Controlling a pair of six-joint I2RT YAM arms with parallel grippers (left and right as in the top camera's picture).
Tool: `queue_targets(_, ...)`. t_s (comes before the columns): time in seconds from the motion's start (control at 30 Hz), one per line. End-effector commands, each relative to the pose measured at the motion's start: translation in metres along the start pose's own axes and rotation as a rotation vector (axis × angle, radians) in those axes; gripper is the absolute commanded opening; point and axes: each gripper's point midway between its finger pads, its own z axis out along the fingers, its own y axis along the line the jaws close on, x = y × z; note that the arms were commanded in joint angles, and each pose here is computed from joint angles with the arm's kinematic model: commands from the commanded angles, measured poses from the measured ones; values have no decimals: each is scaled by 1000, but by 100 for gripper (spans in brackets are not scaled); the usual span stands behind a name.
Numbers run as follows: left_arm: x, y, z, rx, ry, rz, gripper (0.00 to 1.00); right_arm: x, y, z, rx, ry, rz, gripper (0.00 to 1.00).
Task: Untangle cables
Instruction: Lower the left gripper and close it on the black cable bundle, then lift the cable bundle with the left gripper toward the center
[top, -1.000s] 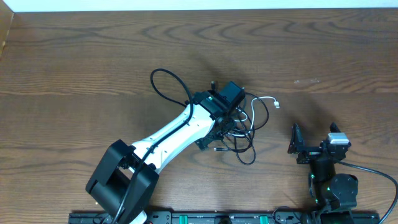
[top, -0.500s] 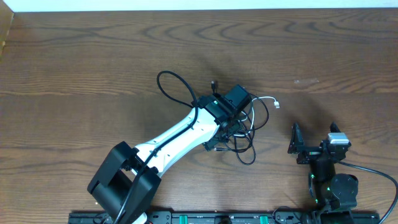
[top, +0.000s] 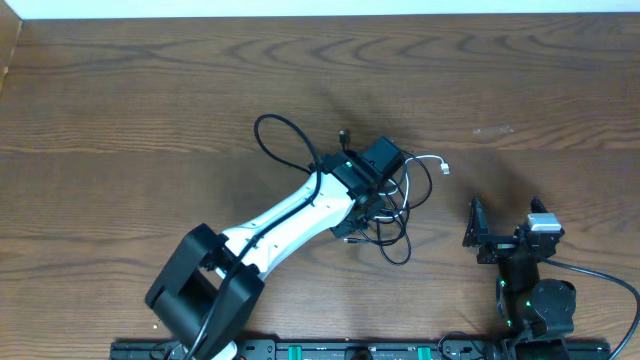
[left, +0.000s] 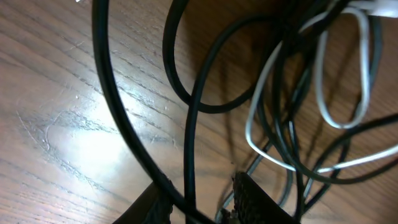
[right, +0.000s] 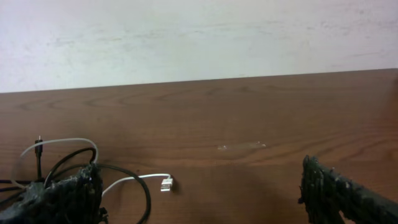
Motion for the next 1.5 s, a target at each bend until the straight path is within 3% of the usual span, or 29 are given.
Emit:
queue_targets(0.0, 1, 9, 15, -52, 3, 1, 33, 1, -1, 0, 6, 3, 11, 99)
queue_targets(0.2, 2, 8, 18, -55, 10, 2, 30, 1, -1, 0, 6, 3, 11, 99)
queue_targets(0.37, 2, 8, 18, -52, 9, 2, 8, 1, -1, 0, 6, 3, 11, 99)
queue_targets(0.6, -4, 4, 9, -27, -23, 46, 8, 1, -1, 0, 6, 3, 11, 99)
queue_targets(1.2, -72, -14, -171, 487, -300, -76, 8, 1, -1, 0, 6, 3, 11, 99)
queue_targets(1.47, -76, -9, -195, 555, -323, -97, 8, -4, 3, 0, -14, -19, -17, 99)
